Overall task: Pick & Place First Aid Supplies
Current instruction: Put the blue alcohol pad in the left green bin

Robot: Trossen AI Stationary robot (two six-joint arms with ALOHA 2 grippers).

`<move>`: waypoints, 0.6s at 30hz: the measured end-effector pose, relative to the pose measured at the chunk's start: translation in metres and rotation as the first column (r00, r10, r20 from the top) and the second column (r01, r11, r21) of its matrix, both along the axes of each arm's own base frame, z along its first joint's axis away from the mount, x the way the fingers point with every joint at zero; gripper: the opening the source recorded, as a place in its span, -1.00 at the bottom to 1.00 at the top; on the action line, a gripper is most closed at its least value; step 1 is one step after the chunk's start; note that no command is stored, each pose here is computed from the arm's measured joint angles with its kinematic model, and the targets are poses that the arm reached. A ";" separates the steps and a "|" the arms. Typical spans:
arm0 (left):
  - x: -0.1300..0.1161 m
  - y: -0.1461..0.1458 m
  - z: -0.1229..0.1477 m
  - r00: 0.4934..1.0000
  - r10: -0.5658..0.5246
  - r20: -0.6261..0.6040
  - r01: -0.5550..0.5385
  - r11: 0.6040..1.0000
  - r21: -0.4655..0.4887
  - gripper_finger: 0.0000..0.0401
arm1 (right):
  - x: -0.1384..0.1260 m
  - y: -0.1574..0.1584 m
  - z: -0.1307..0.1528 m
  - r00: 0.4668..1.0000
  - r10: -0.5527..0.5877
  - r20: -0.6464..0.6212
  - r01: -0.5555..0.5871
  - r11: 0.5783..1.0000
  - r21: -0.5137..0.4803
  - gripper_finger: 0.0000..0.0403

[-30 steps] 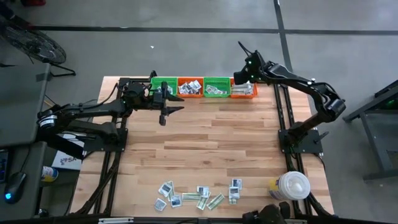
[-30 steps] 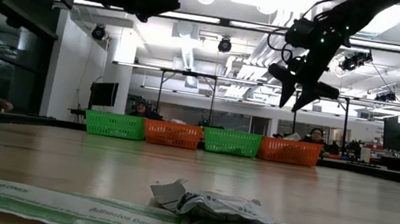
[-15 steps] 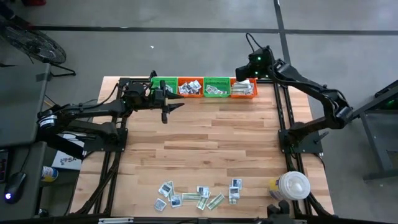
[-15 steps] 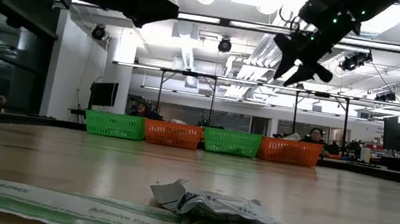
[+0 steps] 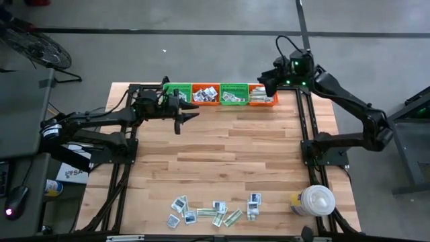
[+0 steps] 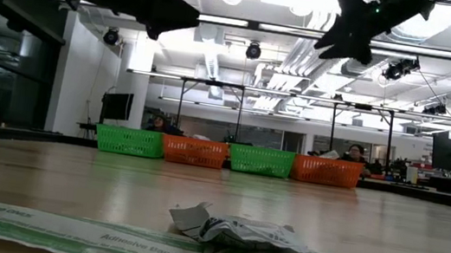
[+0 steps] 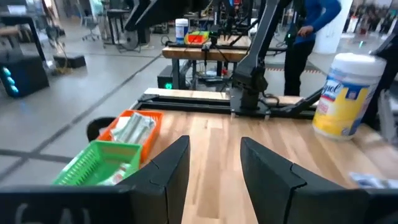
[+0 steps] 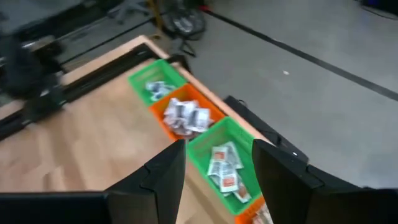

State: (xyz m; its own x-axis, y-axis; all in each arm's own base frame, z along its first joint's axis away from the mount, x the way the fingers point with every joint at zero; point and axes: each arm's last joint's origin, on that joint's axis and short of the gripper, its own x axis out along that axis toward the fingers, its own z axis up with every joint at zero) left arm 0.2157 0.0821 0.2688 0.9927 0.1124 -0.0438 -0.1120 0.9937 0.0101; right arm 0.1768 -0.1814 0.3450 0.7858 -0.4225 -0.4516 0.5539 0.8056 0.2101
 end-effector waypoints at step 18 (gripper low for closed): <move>0.015 -0.058 0.002 1.000 0.012 0.026 -0.012 1.000 -0.016 -0.30 | 0.025 0.091 -0.010 0.899 0.384 -0.211 -0.369 0.923 0.108 -0.14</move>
State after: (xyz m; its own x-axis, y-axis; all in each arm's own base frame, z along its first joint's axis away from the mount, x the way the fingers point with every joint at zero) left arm 0.2307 0.0239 0.2713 0.9921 0.1240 -0.0198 -0.1242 0.9922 -0.0087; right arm 0.2014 -0.0905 0.3348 0.7557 -0.0801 -0.6500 0.2507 0.9523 0.1741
